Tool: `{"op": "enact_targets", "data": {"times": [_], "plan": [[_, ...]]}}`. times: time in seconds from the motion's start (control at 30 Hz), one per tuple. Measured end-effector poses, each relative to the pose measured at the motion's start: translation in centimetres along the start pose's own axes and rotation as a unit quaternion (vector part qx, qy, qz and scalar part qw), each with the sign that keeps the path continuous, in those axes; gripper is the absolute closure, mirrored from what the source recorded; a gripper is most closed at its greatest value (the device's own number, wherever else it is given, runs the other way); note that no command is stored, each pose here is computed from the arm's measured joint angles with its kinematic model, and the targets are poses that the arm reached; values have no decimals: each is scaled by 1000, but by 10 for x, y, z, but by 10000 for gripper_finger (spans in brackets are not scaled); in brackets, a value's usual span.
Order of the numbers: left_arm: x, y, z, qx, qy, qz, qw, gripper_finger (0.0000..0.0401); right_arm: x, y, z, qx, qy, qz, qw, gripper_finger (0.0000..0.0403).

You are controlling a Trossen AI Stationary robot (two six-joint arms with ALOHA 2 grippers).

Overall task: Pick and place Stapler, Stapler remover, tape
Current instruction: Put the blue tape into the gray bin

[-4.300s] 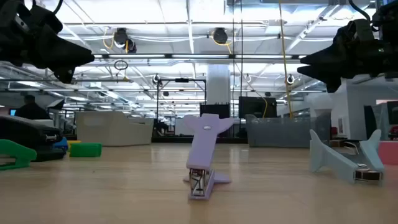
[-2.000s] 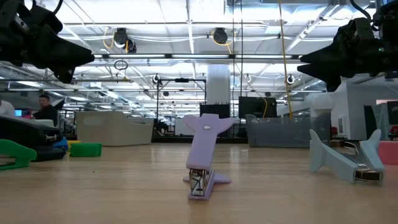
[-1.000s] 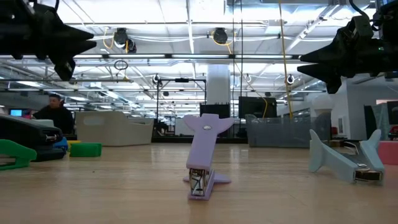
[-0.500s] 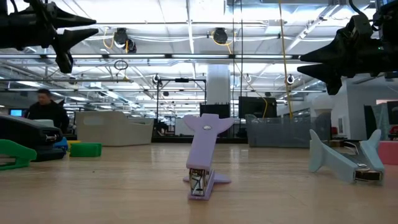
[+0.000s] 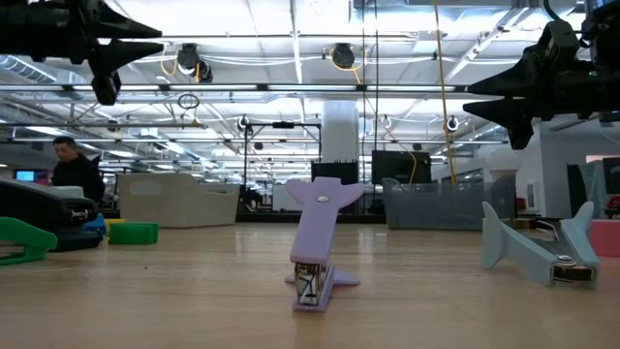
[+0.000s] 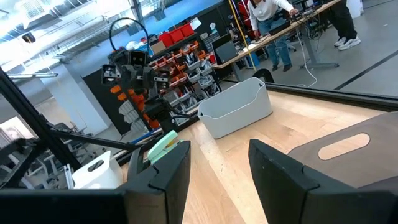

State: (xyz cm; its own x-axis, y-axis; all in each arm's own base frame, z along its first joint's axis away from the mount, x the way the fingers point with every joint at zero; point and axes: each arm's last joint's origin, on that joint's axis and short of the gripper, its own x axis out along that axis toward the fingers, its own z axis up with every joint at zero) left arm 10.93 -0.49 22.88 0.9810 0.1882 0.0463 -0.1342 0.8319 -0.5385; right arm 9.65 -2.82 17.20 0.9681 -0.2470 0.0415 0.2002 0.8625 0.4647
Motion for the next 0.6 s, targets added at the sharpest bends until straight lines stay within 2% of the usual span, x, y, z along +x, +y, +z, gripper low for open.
{"op": "enact_targets", "data": {"times": [0.1, 0.3, 0.43, 0.53, 0.6], "plan": [[8, -6, 4, 13, 59, 37, 997, 323, 0, 0, 0, 10, -2, 2, 1000, 246], [18, -9, 3, 46, 154, 97, 982, 323, -1, 6, 11, 92, -55, 38, 994, 247], [20, -6, -2, 42, 178, 115, 976, 323, -5, 15, 26, 82, -120, 96, 985, 253], [20, -6, -2, 29, 177, 117, 977, 323, -6, 19, 30, 66, -122, 125, 982, 260], [19, -6, -2, 27, 175, 117, 977, 323, -8, 29, 45, 52, -121, 149, 980, 265]]}}
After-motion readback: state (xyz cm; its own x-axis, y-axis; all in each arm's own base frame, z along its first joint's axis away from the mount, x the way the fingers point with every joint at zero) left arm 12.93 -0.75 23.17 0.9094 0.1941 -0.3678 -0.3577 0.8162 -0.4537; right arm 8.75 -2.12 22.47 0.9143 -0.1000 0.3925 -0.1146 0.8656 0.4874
